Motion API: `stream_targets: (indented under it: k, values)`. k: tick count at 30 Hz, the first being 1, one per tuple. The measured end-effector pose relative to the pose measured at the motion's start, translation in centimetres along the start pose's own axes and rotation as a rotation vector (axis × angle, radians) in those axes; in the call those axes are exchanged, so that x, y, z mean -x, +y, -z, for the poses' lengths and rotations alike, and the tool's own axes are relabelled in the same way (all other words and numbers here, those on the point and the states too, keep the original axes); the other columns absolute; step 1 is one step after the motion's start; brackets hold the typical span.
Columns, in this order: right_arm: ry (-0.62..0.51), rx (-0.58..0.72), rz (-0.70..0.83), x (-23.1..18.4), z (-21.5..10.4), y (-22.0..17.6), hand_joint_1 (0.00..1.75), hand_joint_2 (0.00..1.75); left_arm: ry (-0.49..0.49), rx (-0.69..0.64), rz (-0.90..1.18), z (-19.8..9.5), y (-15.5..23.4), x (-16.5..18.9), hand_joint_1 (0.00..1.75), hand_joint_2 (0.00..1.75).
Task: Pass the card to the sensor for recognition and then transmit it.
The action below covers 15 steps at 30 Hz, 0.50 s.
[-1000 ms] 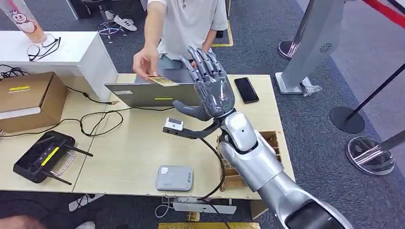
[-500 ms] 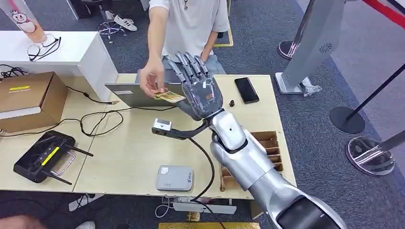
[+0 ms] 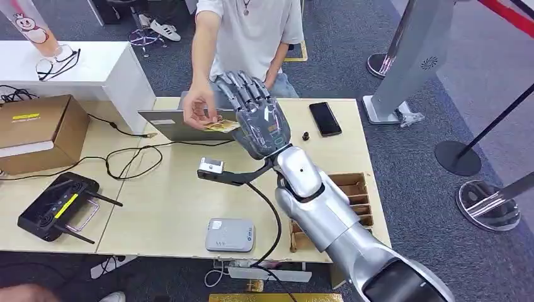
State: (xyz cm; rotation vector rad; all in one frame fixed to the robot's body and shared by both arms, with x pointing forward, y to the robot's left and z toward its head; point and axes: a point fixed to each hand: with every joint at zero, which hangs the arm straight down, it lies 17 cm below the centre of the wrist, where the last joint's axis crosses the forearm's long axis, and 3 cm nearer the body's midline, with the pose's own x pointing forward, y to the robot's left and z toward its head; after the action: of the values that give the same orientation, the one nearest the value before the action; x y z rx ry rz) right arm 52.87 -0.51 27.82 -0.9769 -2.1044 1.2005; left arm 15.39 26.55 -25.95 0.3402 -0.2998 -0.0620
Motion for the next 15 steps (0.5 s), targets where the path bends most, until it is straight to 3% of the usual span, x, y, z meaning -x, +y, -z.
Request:
stream_targets:
  k: [15]
  values:
    - [0.000,0.002,0.009,-0.02,0.12,-0.10,1.75,1.75,0.000,0.000,0.000,0.00,0.00,0.02,0.00,0.00]
